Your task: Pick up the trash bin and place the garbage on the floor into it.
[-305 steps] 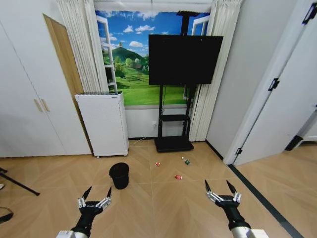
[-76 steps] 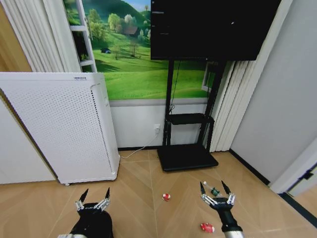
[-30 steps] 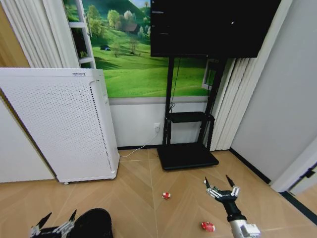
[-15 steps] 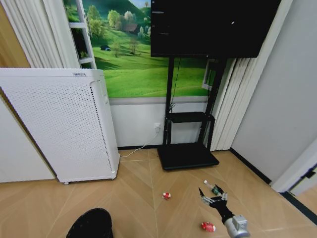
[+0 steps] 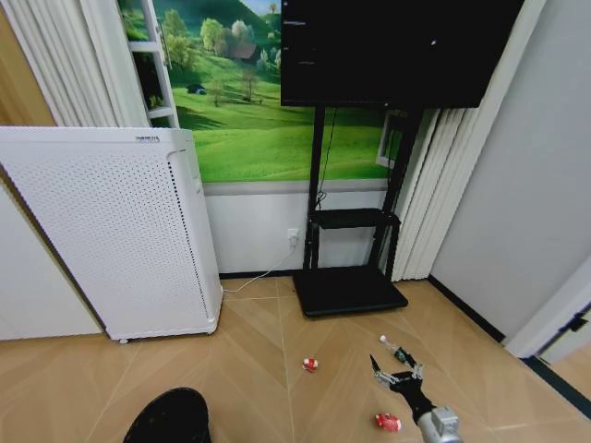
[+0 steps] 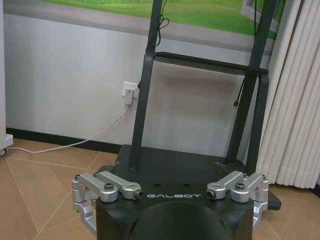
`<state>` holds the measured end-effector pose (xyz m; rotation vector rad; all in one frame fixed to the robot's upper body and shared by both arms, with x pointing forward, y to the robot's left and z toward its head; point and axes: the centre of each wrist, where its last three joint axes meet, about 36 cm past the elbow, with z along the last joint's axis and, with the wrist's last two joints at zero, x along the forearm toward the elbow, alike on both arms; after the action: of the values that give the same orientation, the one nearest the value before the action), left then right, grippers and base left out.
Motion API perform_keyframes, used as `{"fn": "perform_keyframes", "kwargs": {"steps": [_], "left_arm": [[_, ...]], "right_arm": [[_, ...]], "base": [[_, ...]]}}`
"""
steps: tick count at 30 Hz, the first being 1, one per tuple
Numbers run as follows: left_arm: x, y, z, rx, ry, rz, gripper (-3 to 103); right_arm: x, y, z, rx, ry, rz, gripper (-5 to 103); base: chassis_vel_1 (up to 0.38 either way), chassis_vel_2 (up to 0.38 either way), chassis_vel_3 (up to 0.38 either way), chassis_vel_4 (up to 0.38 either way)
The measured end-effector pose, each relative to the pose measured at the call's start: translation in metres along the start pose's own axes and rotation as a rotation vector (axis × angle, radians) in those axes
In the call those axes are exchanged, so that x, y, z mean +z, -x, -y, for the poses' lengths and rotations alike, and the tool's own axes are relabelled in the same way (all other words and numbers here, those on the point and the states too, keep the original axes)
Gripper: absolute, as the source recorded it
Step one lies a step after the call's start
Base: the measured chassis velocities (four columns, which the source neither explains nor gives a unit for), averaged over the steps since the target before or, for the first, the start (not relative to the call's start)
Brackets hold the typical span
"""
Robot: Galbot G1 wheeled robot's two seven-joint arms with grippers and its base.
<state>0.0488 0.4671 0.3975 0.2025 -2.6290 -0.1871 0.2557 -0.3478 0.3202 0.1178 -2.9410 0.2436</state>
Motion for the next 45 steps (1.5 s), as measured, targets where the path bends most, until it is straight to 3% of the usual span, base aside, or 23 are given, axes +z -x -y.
{"fn": "perform_keyframes", "kwargs": {"steps": [5, 6, 7, 9, 10, 11, 12, 14, 16, 17, 20, 26, 28, 32, 34, 38, 41, 45], "left_arm": [[0.004, 0.001, 0.008, -0.023, -0.064, -0.041, 96], [0.009, 0.005, 0.023, -0.057, -0.182, -0.102, 96], [0.009, 0.005, 0.023, -0.057, -0.182, -0.102, 96], [0.000, 0.017, 0.062, -0.075, -0.534, -0.208, 96], [0.000, 0.017, 0.062, -0.075, -0.534, -0.208, 96], [-0.011, 0.024, 0.074, -0.072, -0.698, -0.234, 96], [-0.011, 0.024, 0.074, -0.072, -0.698, -0.234, 96], [-0.031, 0.040, 0.080, -0.074, -0.887, -0.313, 96], [-0.034, 0.044, 0.081, -0.076, -0.913, -0.339, 96], [-0.039, 0.050, 0.082, -0.074, -0.965, -0.403, 96], [-0.044, 0.063, 0.082, -0.068, -1.018, -0.488, 96], [-0.051, 0.094, 0.079, -0.052, -1.085, -0.579, 97], [-0.052, 0.099, 0.078, -0.054, -1.090, -0.596, 101], [-0.051, 0.113, 0.077, -0.076, -1.088, -0.633, 96], [-0.046, 0.119, 0.078, -0.098, -1.077, -0.668, 86], [-0.042, 0.120, 0.079, -0.104, -1.077, -0.681, 75], [-0.039, 0.120, 0.077, -0.112, -1.077, -0.681, 59], [-0.039, 0.121, 0.074, -0.114, -1.073, -0.670, 54]], "right_arm": [[-0.001, 0.000, -0.001, -0.002, 0.000, 0.002, 100], [-0.003, 0.000, -0.001, -0.006, -0.003, 0.004, 100], [-0.003, 0.000, -0.001, -0.006, -0.003, 0.004, 100], [-0.006, 0.000, -0.002, -0.012, -0.008, 0.003, 100], [-0.006, 0.000, -0.002, -0.012, -0.008, 0.003, 100], [-0.007, -0.002, -0.002, -0.012, -0.010, 0.001, 100], [-0.007, -0.002, -0.002, -0.012, -0.010, 0.001, 100], [-0.006, -0.007, -0.001, -0.011, -0.016, -0.008, 100], [-0.007, -0.007, 0.000, -0.009, -0.018, -0.007, 100], [-0.009, -0.007, 0.002, -0.005, -0.022, -0.007, 100], [-0.011, -0.007, 0.004, 0.001, -0.028, -0.008, 100], [-0.012, -0.010, 0.003, 0.004, -0.029, -0.015, 100], [-0.012, -0.011, 0.002, 0.005, -0.029, -0.016, 100], [-0.012, -0.013, 0.001, 0.012, -0.030, -0.019, 100], [-0.012, -0.014, 0.002, 0.018, -0.035, -0.021, 100], [-0.013, -0.015, 0.001, 0.024, -0.035, -0.020, 100], [-0.012, -0.016, -0.001, 0.033, -0.033, -0.022, 100], [-0.011, -0.016, -0.005, 0.052, -0.033, -0.024, 100]], "base": [[0.000, 0.000, 0.000, 0.000], [0.000, 0.000, 0.000, 0.000], [0.000, 0.000, 0.000, 0.000], [0.000, 0.000, 0.000, 0.000], [0.000, 0.000, 0.000, 0.000], [0.000, 0.000, 0.000, 0.000], [0.000, 0.000, 0.000, 0.000], [0.000, 0.000, 0.000, 0.000], [0.000, 0.000, 0.000, 0.000], [0.000, 0.000, 0.000, 0.000], [0.000, 0.000, 0.000, 0.000], [0.000, 0.000, 0.000, 0.000], [0.000, 0.000, 0.000, 0.000], [0.000, 0.000, 0.000, 0.000], [0.000, 0.000, 0.000, 0.000], [0.000, 0.000, 0.000, 0.000], [0.000, 0.000, 0.000, 0.000], [0.000, 0.000, 0.000, 0.000]]}}
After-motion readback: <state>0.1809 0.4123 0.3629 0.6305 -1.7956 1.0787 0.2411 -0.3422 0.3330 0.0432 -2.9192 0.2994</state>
